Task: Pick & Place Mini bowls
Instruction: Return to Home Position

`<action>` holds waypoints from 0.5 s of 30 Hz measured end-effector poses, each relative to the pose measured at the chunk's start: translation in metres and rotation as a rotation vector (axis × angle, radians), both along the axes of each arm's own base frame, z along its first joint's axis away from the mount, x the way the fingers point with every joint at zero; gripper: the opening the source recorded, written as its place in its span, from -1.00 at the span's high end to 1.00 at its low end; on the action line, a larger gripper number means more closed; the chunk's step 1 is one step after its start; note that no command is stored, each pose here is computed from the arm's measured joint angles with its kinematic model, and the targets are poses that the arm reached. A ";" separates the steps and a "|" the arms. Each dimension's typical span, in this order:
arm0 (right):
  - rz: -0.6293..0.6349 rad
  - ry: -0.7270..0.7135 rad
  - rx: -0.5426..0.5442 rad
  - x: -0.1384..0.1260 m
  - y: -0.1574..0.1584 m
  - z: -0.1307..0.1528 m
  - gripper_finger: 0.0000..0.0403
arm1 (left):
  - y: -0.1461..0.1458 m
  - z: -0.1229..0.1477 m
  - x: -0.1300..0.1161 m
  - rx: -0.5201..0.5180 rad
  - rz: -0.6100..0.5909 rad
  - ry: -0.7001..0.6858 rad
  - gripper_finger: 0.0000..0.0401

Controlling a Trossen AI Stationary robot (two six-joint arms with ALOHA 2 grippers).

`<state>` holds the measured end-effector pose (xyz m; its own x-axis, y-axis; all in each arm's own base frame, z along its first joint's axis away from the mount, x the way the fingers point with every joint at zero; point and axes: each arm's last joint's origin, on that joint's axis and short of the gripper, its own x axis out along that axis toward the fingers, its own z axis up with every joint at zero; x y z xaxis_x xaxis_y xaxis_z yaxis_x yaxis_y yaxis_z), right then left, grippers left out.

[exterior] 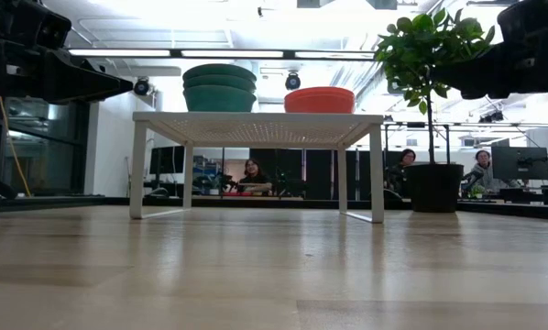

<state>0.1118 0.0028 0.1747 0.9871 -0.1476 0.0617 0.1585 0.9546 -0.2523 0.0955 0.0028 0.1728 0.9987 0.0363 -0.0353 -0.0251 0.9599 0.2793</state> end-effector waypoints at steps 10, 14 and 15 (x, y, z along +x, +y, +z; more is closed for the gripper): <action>0.000 0.000 0.000 0.000 0.000 0.000 0.98 | 0.000 0.000 0.000 0.000 0.000 0.000 0.19; 0.000 0.000 0.000 0.000 0.000 0.000 0.99 | 0.000 0.000 0.000 0.000 0.000 0.000 0.19; 0.000 0.000 0.000 0.000 0.000 0.000 0.99 | 0.000 0.000 0.000 0.000 0.000 0.000 0.19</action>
<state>0.1118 0.0029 0.1748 0.9872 -0.1473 0.0618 0.1582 0.9546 -0.2523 0.0955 0.0028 0.1728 0.9987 0.0365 -0.0354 -0.0252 0.9599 0.2793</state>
